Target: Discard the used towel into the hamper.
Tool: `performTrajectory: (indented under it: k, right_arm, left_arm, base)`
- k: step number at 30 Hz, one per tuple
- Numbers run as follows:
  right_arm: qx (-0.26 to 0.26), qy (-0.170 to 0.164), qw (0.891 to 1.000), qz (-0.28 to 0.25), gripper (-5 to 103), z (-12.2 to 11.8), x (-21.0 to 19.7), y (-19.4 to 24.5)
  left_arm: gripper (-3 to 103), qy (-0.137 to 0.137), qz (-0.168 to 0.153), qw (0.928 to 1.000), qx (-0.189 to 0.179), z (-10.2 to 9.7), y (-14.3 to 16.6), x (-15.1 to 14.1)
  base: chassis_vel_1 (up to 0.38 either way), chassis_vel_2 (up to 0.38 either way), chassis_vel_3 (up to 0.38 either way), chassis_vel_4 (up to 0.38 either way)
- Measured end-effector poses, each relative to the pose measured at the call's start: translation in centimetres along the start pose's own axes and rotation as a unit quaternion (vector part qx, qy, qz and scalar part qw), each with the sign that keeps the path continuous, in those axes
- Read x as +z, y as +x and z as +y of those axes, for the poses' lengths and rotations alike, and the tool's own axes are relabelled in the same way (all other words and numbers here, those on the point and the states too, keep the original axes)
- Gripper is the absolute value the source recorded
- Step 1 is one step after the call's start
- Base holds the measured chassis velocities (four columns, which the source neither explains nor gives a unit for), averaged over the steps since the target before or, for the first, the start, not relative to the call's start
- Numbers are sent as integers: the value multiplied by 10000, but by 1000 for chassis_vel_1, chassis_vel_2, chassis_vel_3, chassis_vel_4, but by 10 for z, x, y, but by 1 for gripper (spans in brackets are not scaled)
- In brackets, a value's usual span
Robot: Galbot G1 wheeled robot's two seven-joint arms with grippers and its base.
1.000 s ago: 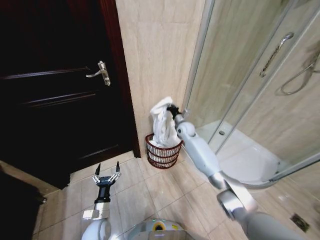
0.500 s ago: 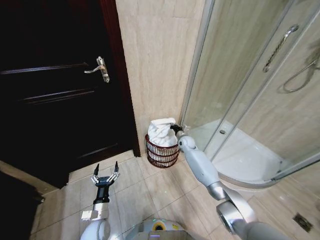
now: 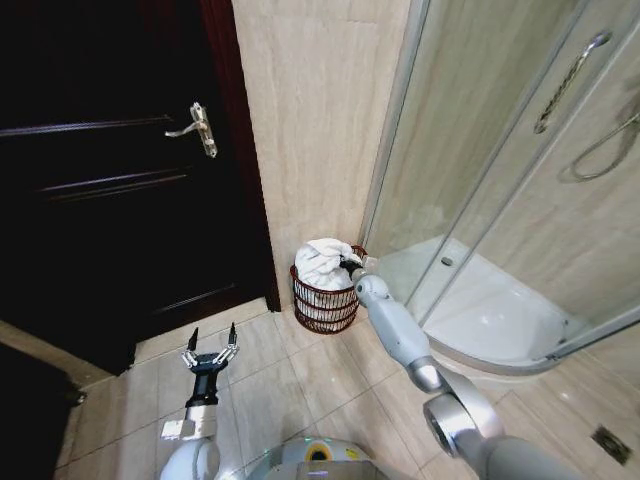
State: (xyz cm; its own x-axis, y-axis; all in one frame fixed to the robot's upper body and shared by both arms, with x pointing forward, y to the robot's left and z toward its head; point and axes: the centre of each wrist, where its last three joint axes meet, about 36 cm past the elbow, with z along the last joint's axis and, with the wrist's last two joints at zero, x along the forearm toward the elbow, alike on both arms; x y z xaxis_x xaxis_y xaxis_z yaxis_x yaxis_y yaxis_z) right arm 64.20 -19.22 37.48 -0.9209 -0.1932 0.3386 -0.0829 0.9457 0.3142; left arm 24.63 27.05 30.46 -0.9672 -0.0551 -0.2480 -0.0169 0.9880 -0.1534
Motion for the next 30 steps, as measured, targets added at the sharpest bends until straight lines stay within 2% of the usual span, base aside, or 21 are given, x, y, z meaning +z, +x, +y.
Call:
performTrajectory:
  k: [9,14,20,21,22,25,26,27,29,30]
  right_arm:
    - [-91,-193,9997,153,4,2,-1,-1]
    - [-115,-313,9985,437,4,0,-9,-3]
    - [-170,-289,9966,758,3,-6,-15,-2]
    - [-196,-326,9955,864,8,-6,-18,-1]
    - [-196,-326,9955,864,8,-6,-18,-1]
    - [-125,-621,9896,1288,19,-7,-35,0]
    - [-125,-621,9896,1288,19,-7,-35,0]
    - [-79,-777,9880,1332,25,-7,-45,1]
    - [-70,-872,9861,1412,35,-9,-66,8]
    - [-70,-872,9861,1412,35,-9,-66,8]
  left_arm:
    - [100,5,26,10000,-3,1,2,2]
    - [100,4,25,10000,-3,3,2,2]
    - [100,17,-24,10000,-17,4,-1,1]
    - [100,14,-26,10000,-14,4,-1,1]
    - [100,14,-26,10000,-14,4,-1,1]
    - [100,15,-40,10000,2,4,-3,0]
    - [100,15,-40,10000,2,4,-3,0]
    - [100,16,-49,10000,11,4,-4,-1]
    - [100,13,-61,10000,23,4,-5,-3]
    - [100,13,-61,10000,23,4,-5,-3]
  base:
    - [0,0,0,0]
    - [0,0,0,0]
    - [0,0,0,0]
    - [0,0,0,0]
    - [0,0,0,0]
    - [0,0,0,0]
    - [0,0,0,0]
    - [0,0,0,0]
    - [0,0,0,0]
    - [0,0,0,0]
